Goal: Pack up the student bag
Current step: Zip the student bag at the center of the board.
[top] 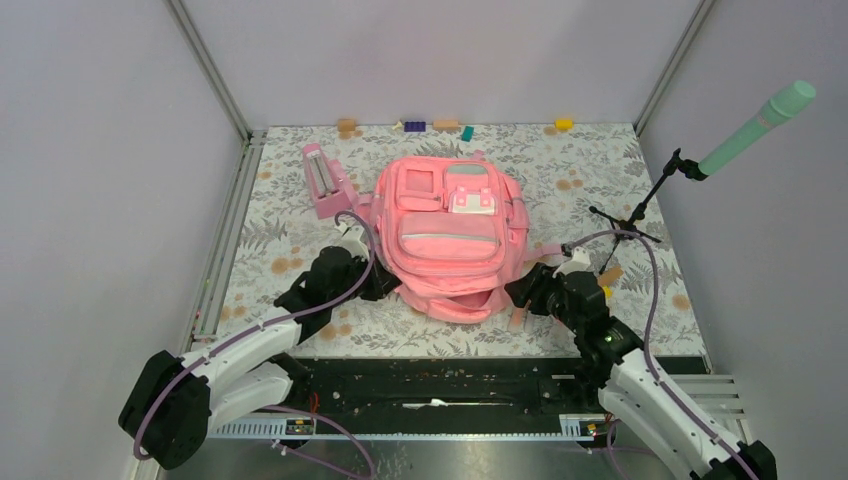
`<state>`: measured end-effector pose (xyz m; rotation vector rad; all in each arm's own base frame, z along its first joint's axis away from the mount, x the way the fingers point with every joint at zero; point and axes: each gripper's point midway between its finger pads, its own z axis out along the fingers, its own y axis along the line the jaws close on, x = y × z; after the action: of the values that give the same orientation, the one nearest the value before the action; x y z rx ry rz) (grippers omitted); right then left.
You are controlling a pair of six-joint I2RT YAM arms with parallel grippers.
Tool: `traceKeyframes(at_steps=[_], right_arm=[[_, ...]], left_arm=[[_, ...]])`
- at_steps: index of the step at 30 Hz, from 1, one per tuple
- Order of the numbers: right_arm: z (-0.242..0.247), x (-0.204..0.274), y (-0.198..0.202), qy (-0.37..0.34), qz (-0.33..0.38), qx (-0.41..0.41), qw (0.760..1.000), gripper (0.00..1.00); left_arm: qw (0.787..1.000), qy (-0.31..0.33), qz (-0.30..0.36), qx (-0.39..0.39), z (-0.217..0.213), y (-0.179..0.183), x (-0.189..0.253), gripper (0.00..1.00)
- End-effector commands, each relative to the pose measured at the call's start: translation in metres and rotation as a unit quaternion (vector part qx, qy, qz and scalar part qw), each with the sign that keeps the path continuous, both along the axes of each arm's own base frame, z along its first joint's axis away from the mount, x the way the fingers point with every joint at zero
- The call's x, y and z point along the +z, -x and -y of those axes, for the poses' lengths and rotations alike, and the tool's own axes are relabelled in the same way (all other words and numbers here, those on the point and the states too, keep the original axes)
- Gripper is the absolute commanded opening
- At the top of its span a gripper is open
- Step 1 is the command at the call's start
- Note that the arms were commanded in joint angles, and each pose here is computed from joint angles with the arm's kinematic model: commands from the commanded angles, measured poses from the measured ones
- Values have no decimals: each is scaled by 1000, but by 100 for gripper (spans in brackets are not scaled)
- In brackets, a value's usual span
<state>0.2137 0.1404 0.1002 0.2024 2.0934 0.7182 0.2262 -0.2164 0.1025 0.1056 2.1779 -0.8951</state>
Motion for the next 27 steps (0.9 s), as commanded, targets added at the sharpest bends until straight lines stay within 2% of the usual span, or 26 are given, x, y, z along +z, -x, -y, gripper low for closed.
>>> traceKeyframes(at_steps=[1, 5, 16, 17, 18, 21, 22, 24, 27], right_arm=[[-24, -11, 5, -76, -49, 13, 996, 61], [-36, -20, 5, -110, -66, 15, 992, 66], [-59, -38, 9, -113, -96, 8, 989, 66], [-58, -40, 6, -112, -94, -1, 989, 62], [-60, -41, 6, -114, -94, -2, 989, 53], [-65, -43, 3, -127, -95, -11, 987, 18], [-67, -43, 2, -131, -94, -12, 987, 12], [-70, -44, 1, -135, -94, -16, 986, 2], [-72, -44, -1, -142, -89, -26, 986, 0]], left_arm=[[998, 36, 50, -7, 10, -13, 35, 0], [998, 28, 51, -7, 8, -13, 35, 0], [999, 16, 48, -9, 7, -14, 32, 0], [999, 16, 48, -9, 7, -14, 32, 0], [999, 15, 46, -9, 7, -14, 31, 0], [999, 10, 39, -8, 6, -13, 27, 0], [999, 10, 37, -6, 6, -13, 26, 0], [999, 11, 33, 0, 4, -12, 24, 0], [999, 19, 25, 9, 3, -9, 22, 0]])
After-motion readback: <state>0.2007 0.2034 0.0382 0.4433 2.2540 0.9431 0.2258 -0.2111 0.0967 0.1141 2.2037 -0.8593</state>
